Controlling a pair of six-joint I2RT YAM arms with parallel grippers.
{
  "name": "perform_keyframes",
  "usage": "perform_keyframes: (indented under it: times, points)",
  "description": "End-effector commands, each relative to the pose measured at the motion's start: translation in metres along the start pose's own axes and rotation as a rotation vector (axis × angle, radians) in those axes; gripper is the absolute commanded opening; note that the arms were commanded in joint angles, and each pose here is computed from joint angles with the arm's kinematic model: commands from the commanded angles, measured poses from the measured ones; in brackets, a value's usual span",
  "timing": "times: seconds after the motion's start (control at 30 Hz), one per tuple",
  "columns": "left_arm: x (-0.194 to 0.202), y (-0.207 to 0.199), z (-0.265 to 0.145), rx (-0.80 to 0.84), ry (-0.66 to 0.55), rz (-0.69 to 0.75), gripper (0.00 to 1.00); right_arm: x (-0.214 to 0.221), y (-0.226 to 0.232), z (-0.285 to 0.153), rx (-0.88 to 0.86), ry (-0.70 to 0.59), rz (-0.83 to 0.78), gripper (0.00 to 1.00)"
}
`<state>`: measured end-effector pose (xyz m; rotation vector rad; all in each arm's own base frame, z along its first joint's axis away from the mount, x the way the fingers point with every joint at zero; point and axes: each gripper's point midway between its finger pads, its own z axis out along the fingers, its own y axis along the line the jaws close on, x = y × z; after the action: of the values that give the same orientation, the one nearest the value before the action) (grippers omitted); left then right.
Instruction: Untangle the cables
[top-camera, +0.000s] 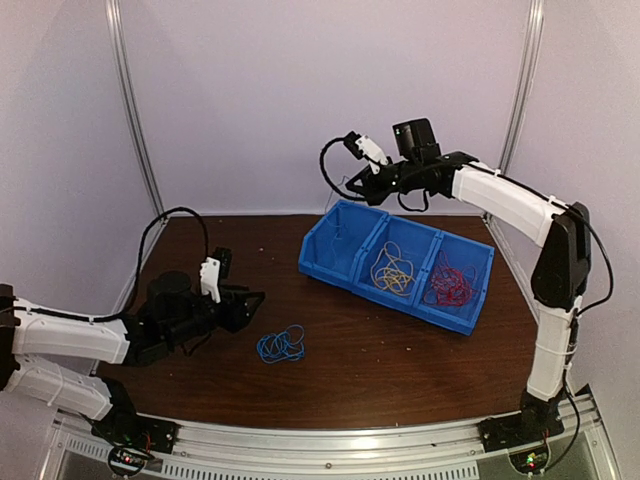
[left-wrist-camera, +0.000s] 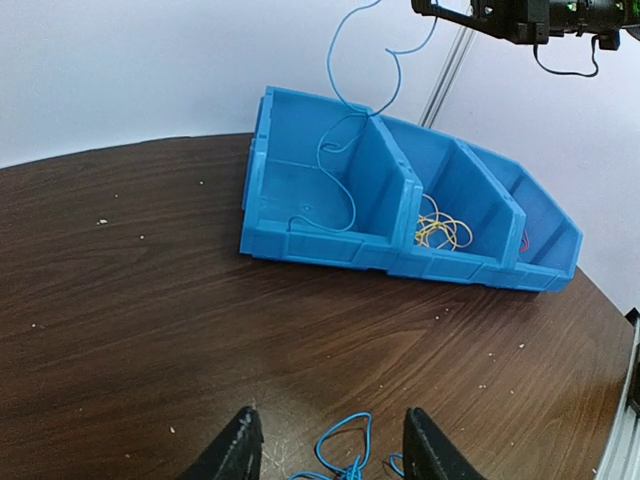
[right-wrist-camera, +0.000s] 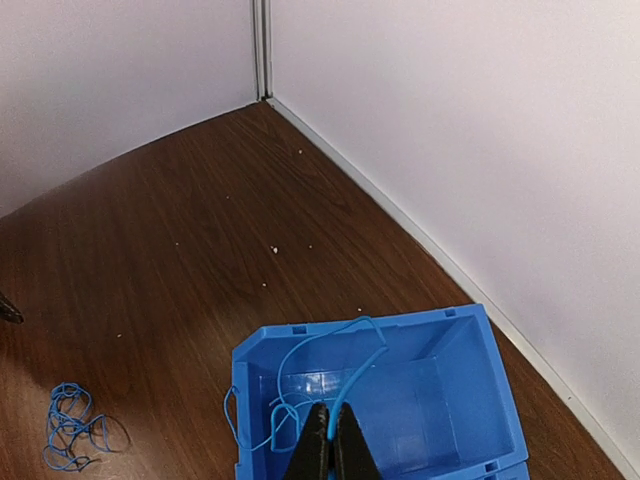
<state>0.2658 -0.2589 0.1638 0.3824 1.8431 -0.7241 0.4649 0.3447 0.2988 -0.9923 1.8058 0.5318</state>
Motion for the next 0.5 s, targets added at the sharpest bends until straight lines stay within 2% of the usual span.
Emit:
perform_keyframes:
  times: [0.0,0.27,0.47]
  points:
    - [-0.001,0.004,-0.005,-0.019,-0.02,-0.005,0.49,0.002,-0.028,0.004,0.094,0.002,0.033,0.0]
    - [0.002,0.007,-0.007,-0.033,-0.015,-0.004,0.49,0.025,-0.055,0.017,0.171,0.052,0.053,0.0]
    - [0.004,0.009,-0.008,-0.039,-0.015,-0.008,0.49,0.019,-0.084,0.007,0.318,0.043,0.029,0.0]
